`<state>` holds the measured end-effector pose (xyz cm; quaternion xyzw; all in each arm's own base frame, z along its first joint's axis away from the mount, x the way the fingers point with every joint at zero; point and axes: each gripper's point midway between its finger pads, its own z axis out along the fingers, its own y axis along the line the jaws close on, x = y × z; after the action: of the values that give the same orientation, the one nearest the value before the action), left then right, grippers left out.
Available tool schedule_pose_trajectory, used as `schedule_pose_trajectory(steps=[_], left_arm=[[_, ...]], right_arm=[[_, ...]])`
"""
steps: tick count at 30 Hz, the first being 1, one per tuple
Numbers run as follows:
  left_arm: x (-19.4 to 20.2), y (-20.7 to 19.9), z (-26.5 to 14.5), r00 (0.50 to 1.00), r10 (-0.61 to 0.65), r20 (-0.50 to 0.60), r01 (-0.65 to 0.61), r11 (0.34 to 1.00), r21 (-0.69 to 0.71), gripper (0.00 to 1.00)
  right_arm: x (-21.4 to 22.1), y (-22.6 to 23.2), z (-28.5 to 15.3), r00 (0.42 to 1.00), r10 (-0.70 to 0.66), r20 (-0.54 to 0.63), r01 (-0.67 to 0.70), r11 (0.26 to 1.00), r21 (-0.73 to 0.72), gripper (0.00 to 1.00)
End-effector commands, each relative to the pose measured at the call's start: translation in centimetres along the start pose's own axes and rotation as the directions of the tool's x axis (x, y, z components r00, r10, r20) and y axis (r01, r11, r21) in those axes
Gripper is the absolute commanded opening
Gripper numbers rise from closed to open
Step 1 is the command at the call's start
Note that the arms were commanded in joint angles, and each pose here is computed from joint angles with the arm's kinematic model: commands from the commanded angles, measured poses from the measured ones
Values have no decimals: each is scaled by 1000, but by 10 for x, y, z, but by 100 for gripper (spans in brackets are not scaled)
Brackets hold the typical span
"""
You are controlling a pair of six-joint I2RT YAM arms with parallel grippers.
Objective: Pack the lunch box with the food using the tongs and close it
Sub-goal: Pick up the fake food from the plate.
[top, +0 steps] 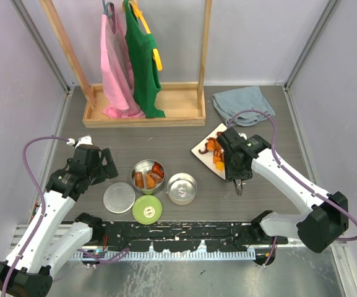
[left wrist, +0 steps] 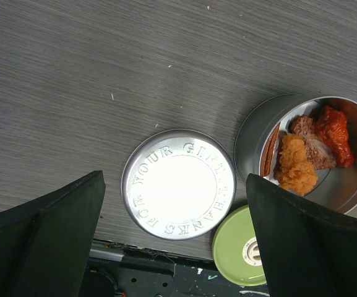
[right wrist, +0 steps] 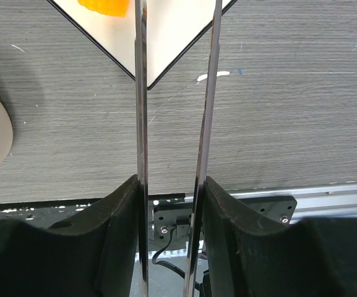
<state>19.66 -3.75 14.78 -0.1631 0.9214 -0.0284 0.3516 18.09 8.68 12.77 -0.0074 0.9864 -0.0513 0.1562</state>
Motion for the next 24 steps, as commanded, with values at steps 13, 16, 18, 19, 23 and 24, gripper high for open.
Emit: schedule_pose_trajectory(steps=[13,16,18,19,23,24], left_arm=[[-15,-8,-3,998,-16,53,14,999,32,98],[-14,-7,-2,999,-14,46,13,1000,27,98],[-14,-7,-1,999,-13,43,12,1000,25,98],[-13,-7,-1,999,-13,42,12,1000,25,98],[-13,-7,-1,999,-13,44,12,1000,22,98],[-13,-7,-1,999,-13,44,12,1000,23,98]], right_arm=[[-25,2,-15,996,8,86,-7,1000,-21,33],[-23,1,-20,997,12,81,-10,999,-31,33],[-20,0,-22,997,18,75,-15,999,-33,33],[-18,-1,-22,997,22,72,-20,999,-32,34],[-10,-3,-31,999,23,46,-20,999,-48,35],[-11,-2,-31,998,19,57,-15,998,-55,36]])
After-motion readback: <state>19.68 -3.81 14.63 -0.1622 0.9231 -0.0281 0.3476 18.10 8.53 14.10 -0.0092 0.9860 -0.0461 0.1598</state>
